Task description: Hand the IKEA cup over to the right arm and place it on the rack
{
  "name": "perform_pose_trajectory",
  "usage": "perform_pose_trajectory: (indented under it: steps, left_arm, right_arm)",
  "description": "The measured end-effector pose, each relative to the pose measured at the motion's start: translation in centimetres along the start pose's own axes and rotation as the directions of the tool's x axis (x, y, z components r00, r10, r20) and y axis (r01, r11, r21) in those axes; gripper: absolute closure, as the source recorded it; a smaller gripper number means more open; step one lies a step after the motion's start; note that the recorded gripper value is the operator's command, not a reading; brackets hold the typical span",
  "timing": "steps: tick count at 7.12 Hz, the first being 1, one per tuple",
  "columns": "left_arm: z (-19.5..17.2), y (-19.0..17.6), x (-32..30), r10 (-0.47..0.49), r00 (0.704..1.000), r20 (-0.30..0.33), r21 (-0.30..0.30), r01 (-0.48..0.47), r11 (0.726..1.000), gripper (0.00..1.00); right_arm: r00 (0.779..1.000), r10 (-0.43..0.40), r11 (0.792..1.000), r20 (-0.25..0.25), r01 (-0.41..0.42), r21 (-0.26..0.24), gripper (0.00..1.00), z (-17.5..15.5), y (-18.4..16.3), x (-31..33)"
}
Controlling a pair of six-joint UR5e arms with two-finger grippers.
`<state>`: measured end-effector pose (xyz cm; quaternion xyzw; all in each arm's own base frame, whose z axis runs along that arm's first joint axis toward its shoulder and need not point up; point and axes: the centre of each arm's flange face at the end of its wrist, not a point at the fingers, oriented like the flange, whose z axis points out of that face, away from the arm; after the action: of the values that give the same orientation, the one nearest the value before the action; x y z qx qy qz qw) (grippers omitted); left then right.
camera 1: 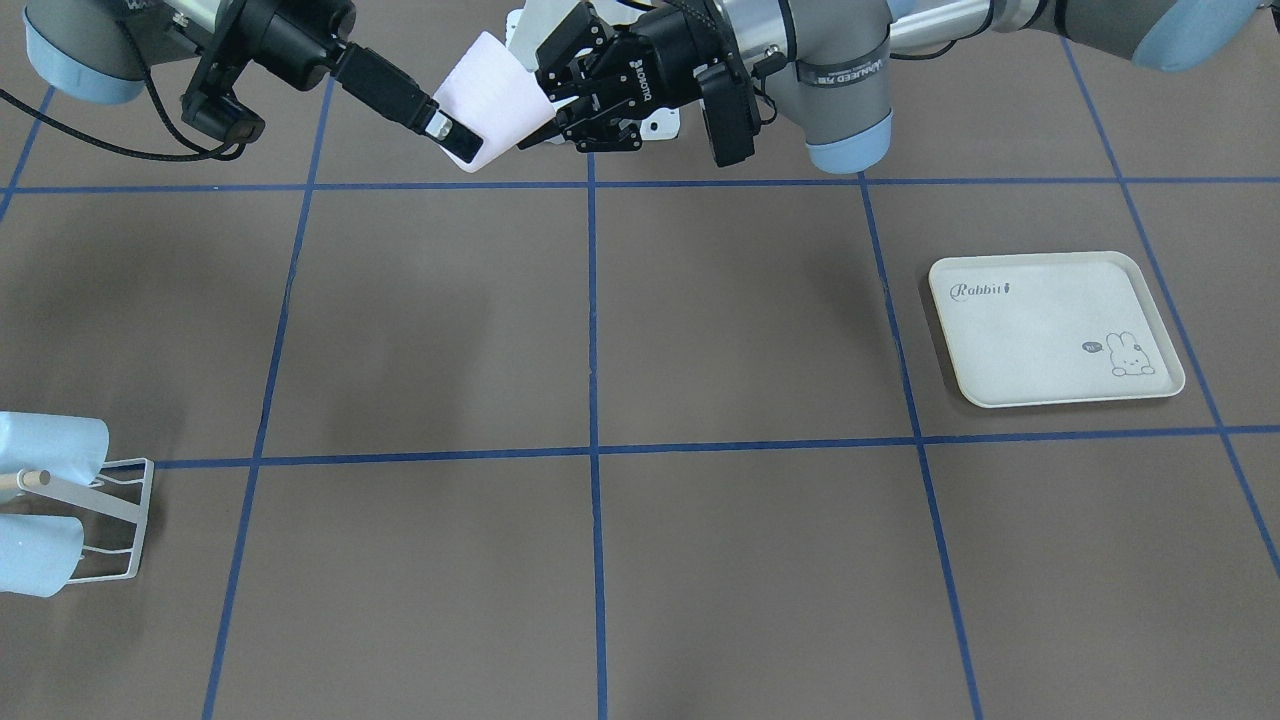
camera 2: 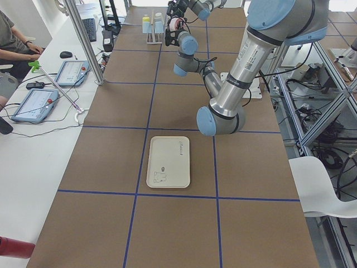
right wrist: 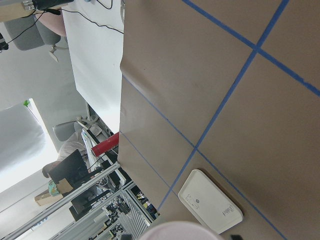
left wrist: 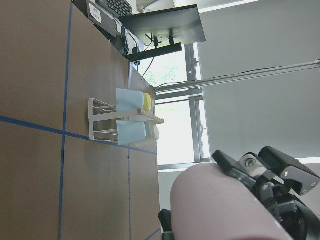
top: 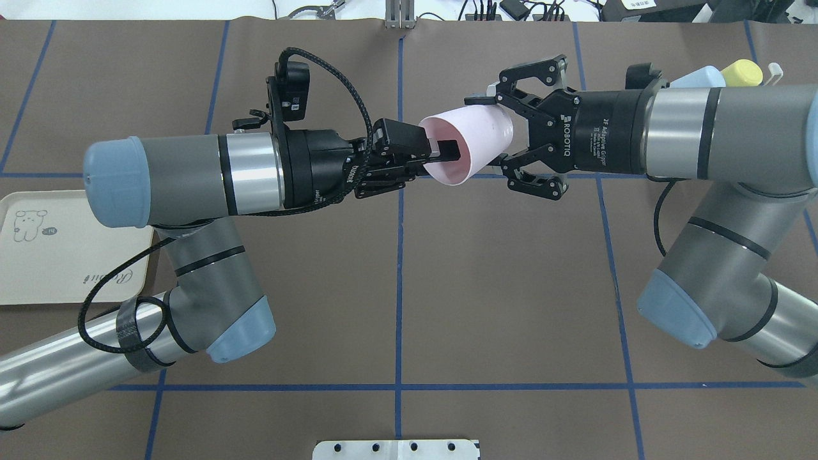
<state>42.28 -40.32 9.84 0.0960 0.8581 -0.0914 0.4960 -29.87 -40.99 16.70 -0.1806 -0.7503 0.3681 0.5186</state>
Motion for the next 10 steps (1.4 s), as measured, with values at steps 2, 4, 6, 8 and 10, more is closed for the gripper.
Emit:
perform_pose_trajectory:
  steps: [2, 4, 6, 8, 10]
  left_arm:
    - [-0.5, -0.8, -0.3, 0.01, 1.0, 0.013, 0.017, -0.01, 1.0, 0.0]
    - [-1.3, -3.3, -1.0, 0.026, 0.997, 0.077, 0.062, -0.031, 0.998, 0.0]
    - [-2.2, -8.0, -1.6, 0.142, 0.954, 0.265, 0.103, -0.174, 0.979, 0.0]
    - [-5.8, -15.4, -1.8, 0.303, 0.802, 0.515, 0.032, -0.372, 0.928, 0.0]
    - [-12.1, -21.3, -2.1, 0.445, 0.575, 0.687, -0.147, -0.489, 0.86, 0.0]
  right_arm:
    - [0.999, -0.046, 0.997, -0.003, 0.046, 0.066, 1.0, -1.4, -2.8, -0.6]
    - [0.957, -0.267, 0.926, -0.114, 0.288, 0.246, 1.0, -5.0, -10.7, -1.1]
    - [0.811, -0.456, 0.732, -0.366, 0.576, 0.365, 1.0, -8.3, -18.4, -3.1]
    - [0.607, -0.514, 0.497, -0.606, 0.787, 0.366, 1.0, -11.0, -25.2, -5.2]
    - [0.445, -0.434, 0.305, -0.783, 0.891, 0.337, 1.0, -11.0, -32.9, -7.7]
